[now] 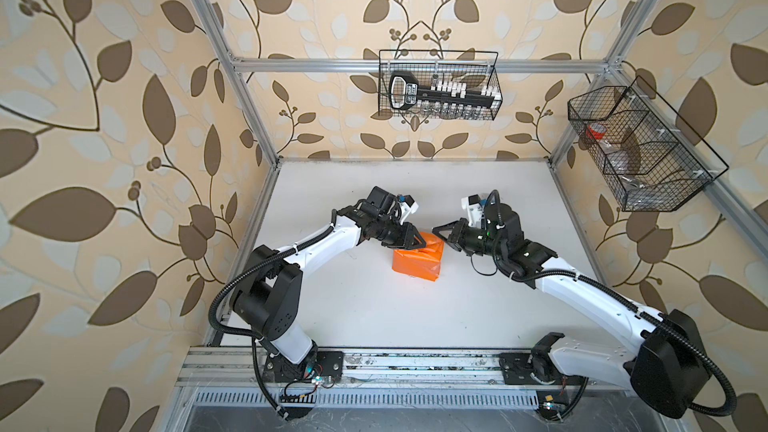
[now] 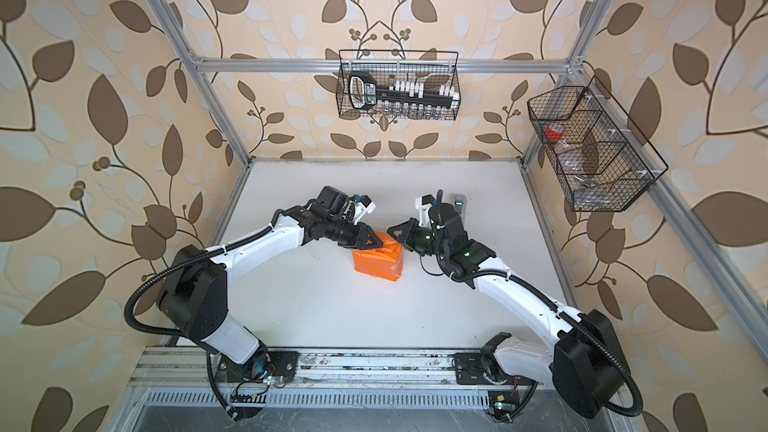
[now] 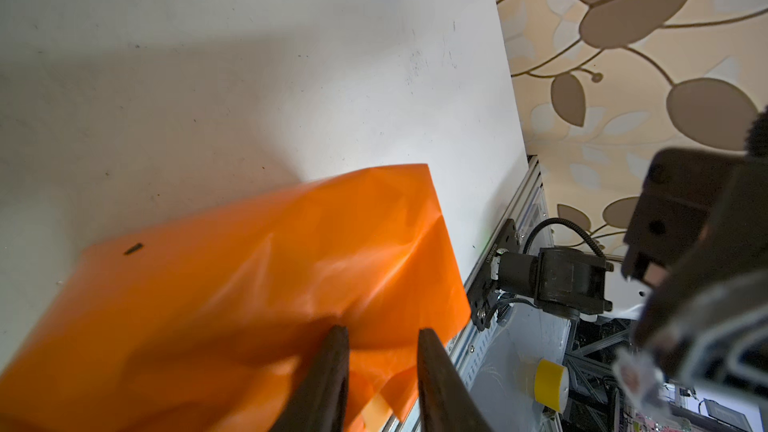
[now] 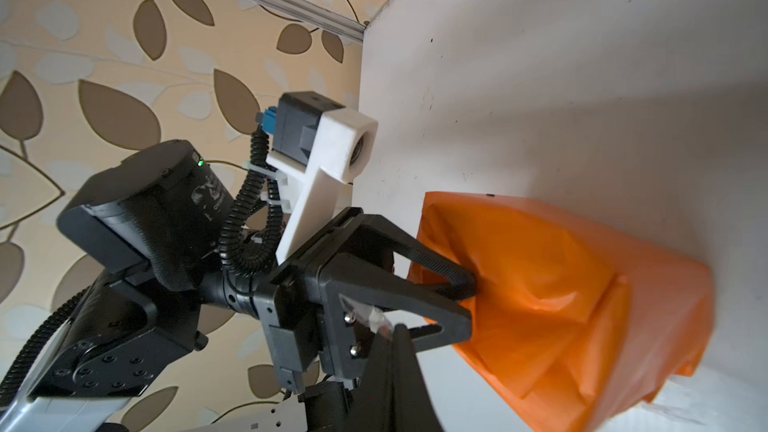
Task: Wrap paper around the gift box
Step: 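Carry the tape strip with the right gripper to the box beside the left gripper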
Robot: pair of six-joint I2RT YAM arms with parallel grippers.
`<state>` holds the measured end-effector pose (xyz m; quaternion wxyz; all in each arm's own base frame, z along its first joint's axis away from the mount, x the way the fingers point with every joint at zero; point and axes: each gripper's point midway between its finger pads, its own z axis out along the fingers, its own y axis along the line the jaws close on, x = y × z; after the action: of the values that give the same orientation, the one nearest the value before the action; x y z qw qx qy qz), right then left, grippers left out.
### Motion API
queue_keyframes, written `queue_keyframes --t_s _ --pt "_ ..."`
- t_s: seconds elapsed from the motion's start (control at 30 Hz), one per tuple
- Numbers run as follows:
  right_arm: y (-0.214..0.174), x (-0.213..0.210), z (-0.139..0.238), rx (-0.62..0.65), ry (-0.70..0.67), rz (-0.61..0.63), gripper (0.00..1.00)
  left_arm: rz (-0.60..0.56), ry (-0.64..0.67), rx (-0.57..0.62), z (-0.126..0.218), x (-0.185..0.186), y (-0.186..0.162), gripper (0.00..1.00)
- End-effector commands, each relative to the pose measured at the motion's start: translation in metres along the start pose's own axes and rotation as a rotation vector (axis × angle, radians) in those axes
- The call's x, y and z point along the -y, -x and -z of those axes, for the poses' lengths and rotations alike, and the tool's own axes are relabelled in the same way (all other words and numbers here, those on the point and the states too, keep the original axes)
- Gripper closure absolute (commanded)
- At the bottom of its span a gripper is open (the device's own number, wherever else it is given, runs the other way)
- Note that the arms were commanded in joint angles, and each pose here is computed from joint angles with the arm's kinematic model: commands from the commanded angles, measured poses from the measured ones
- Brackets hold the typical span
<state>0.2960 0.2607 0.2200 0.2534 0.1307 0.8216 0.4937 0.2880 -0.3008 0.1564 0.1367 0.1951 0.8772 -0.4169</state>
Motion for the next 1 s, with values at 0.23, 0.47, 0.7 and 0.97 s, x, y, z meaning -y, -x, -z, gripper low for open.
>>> queue_keyframes --t_s 0.23,0.47,0.7,0.97 --pt "0.006 0.009 -0.008 0.139 0.094 -0.223 0.92 0.146 0.122 -0.071 -0.008 -0.03 -0.038 0.73" --pt "-0.001 0.019 -0.014 0.134 0.069 -0.25 0.91 0.154 0.139 -0.061 -0.006 -0.033 -0.039 0.74" --pt "-0.013 0.035 -0.019 0.127 0.043 -0.289 0.91 0.173 0.134 -0.044 -0.007 -0.033 -0.037 0.75" --pt "-0.027 0.059 -0.024 0.105 -0.001 -0.318 0.91 0.186 0.139 -0.035 -0.006 -0.034 -0.038 0.75"
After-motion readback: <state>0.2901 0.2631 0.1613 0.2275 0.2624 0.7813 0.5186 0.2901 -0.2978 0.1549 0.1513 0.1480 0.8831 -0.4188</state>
